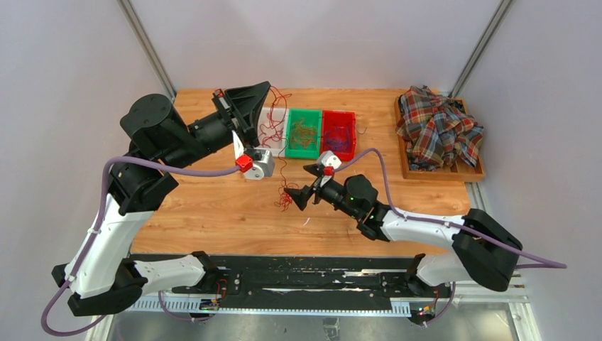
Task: Untangle the cables
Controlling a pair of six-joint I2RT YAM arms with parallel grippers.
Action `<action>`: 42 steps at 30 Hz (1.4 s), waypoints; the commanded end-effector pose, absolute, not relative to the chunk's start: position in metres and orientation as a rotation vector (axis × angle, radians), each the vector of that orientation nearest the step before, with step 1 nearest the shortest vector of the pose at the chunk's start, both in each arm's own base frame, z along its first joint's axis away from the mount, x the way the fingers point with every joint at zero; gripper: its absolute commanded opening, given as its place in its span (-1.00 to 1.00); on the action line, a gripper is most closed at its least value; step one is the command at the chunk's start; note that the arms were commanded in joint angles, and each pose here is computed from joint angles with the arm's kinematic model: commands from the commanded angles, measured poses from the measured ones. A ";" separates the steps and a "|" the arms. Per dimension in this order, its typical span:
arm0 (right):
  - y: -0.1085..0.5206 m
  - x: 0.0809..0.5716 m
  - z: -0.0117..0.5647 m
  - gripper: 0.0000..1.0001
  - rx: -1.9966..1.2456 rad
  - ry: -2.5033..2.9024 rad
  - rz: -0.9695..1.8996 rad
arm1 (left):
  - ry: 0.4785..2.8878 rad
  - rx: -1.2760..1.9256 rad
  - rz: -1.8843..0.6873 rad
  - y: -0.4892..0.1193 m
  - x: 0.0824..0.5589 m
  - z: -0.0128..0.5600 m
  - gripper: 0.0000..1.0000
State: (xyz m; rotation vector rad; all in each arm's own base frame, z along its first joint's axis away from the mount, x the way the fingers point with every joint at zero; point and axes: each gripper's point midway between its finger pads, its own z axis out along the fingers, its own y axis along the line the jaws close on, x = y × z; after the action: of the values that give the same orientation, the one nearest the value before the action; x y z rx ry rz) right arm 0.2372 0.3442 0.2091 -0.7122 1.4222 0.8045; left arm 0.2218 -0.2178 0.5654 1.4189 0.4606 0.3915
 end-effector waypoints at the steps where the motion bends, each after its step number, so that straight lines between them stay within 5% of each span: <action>1: 0.369 0.244 0.231 0.80 -0.746 1.360 0.849 | 0.432 1.377 0.415 -0.217 0.220 0.579 -0.99; 12: 0.415 0.263 0.215 0.56 -0.759 1.410 0.929 | 0.419 1.353 0.433 -0.212 0.217 0.591 -0.99; 22: 0.415 0.267 0.144 0.06 -0.683 1.554 0.948 | 0.352 1.261 0.498 -0.203 0.210 0.635 -0.99; 32: 0.394 0.273 0.086 -0.02 -0.577 1.691 0.872 | 0.243 1.082 0.647 -0.190 0.205 0.714 -0.99; 42: 0.380 0.272 0.060 0.19 -0.509 1.756 0.811 | 0.091 0.691 0.896 -0.162 0.193 0.821 -0.99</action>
State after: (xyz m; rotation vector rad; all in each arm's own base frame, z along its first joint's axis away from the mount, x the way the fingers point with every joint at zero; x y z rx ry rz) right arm 0.2691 0.3833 0.0626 -0.5708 1.7606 0.8326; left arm 0.2170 -0.1912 0.7755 0.9106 0.1684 0.7776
